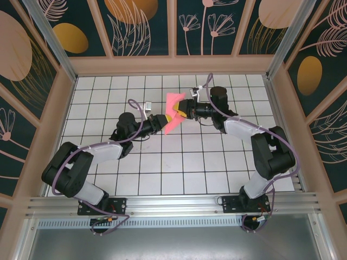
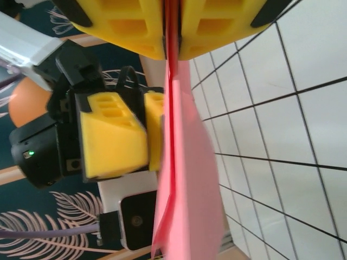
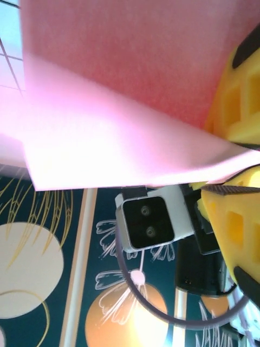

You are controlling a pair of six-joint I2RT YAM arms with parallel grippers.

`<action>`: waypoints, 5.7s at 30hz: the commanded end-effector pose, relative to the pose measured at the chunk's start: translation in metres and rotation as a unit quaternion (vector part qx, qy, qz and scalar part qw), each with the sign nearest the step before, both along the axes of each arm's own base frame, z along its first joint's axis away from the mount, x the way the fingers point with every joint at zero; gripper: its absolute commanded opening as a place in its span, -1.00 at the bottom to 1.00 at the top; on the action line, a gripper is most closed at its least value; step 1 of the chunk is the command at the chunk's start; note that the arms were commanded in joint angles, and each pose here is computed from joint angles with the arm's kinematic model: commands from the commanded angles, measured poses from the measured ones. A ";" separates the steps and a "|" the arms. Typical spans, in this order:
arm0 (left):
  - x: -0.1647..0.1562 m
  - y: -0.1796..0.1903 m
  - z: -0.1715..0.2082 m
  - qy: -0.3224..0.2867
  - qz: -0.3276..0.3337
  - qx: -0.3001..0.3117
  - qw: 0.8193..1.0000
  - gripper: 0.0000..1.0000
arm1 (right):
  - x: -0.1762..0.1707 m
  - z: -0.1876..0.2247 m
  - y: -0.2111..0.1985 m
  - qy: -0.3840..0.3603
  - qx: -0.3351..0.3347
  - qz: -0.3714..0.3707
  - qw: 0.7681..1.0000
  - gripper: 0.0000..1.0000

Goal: Fold a paper plane with a square sheet of paper (pick it up from the middle)
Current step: Turn over the paper at the center of the table, then move the paper to the center of the table, then fold the wing for the fifth time at the center of the table.

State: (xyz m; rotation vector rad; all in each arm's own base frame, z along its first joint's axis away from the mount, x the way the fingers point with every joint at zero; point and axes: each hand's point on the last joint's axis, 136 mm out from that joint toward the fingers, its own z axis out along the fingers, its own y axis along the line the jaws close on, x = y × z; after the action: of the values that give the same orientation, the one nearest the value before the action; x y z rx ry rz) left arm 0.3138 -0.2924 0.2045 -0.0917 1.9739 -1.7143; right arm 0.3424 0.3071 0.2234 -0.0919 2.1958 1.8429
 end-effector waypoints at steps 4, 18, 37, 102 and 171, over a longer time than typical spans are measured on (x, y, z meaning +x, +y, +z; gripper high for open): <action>0.015 0.017 -0.018 -0.030 0.047 0.134 0.989 -0.76 | 0.021 -0.015 -0.036 -0.042 -0.120 -0.089 0.988 0.01; 0.028 0.126 -0.065 0.029 0.201 0.588 0.782 -0.73 | 0.026 -0.045 -0.105 -0.071 -0.253 -0.228 0.937 0.57; 0.052 0.014 -0.146 0.074 0.114 0.555 0.820 -0.24 | 0.019 -0.080 -0.136 -0.015 -0.293 -0.276 0.916 0.60; 0.036 0.132 -0.085 0.088 0.234 0.310 0.917 0.97 | -0.027 -0.156 0.024 0.009 -0.402 -0.171 0.900 -0.24; 0.023 0.018 -0.162 0.235 0.050 0.226 0.944 0.12 | -0.048 -0.233 -0.037 0.130 -0.347 -0.154 0.916 -0.39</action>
State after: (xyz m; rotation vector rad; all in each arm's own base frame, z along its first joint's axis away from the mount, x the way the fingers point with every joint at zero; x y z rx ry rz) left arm 0.3350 -0.2685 0.0401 -0.4809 2.6072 -1.1945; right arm 0.3174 0.2998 0.0245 0.3067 2.6238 1.0396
